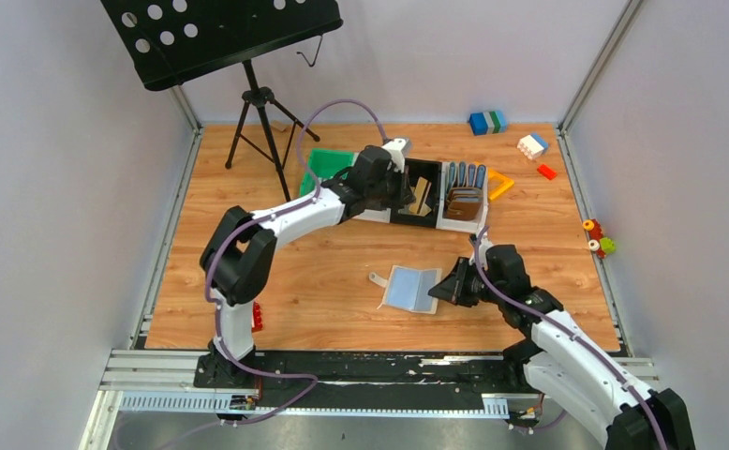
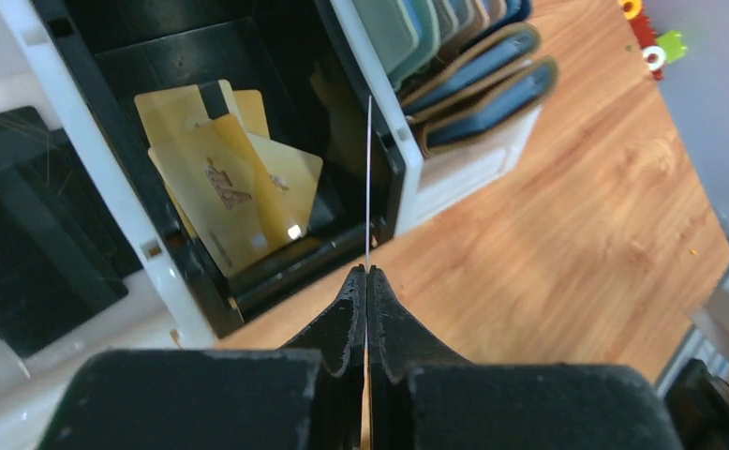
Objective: Take the credit cards out of the card holder
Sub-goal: Place the credit card in the storage box, then close the card holder at the center of the board.
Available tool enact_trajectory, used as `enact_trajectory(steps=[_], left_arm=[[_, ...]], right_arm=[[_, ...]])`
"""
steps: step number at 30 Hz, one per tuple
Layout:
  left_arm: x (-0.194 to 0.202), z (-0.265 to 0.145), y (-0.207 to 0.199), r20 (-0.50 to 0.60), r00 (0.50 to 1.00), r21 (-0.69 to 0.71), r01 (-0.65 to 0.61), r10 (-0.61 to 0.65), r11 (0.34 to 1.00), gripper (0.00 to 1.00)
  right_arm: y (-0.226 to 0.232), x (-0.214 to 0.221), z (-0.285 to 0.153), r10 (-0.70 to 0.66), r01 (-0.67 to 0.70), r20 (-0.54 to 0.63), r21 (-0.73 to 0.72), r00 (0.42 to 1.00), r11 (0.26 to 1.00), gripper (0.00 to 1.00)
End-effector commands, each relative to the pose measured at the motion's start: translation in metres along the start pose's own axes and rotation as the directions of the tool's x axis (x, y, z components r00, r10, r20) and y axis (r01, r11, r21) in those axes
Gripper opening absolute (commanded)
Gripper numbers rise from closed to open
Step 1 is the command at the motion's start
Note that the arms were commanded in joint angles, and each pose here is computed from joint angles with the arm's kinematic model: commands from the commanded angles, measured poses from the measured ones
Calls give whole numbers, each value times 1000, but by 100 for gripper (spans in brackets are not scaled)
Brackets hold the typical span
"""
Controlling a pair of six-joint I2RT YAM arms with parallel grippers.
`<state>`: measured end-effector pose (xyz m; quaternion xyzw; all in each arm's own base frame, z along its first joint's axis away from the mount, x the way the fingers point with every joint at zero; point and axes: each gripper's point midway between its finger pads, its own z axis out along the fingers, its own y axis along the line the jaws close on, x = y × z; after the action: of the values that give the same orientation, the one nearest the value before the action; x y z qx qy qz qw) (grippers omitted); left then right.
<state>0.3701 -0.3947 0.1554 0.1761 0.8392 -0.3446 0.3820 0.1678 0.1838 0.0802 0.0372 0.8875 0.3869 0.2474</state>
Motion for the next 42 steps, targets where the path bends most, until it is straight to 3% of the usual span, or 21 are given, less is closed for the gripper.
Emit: enact_trajectory(steps=[1, 10, 12, 13, 16, 18, 30, 42], left_arm=[[-13, 23, 11, -4, 999, -48, -37, 37, 998, 0], [-12, 63, 45, -33, 999, -126, -12, 7, 992, 0], [-11, 65, 55, -41, 999, -163, -17, 10, 987, 5], [-11, 63, 60, -51, 999, -187, -23, 13, 982, 11], [-17, 54, 65, -78, 996, -228, -64, 47, 972, 43], [-22, 45, 65, -81, 995, -243, -84, 66, 966, 53], [-45, -51, 7, -34, 994, -106, -107, 104, 989, 64], [82, -136, 13, -93, 996, -40, 8, -12, 999, 65]], right_arm=[[22, -25, -11, -99, 104, 97, -48, 990, 993, 0], [25, -31, -16, -150, 156, 120, -44, 981, 987, 0], [21, -28, -13, -143, 147, 100, -34, 985, 989, 0], [19, -27, -11, -140, 143, 90, -29, 986, 989, 0], [12, -23, -5, -131, 132, 58, -9, 990, 991, 0], [11, -20, 0, -127, 127, 25, -12, 992, 992, 0], [4, -23, 13, -110, 122, -130, 89, 985, 988, 0], [-3, -45, 6, -189, 251, -204, 342, 961, 906, 0]])
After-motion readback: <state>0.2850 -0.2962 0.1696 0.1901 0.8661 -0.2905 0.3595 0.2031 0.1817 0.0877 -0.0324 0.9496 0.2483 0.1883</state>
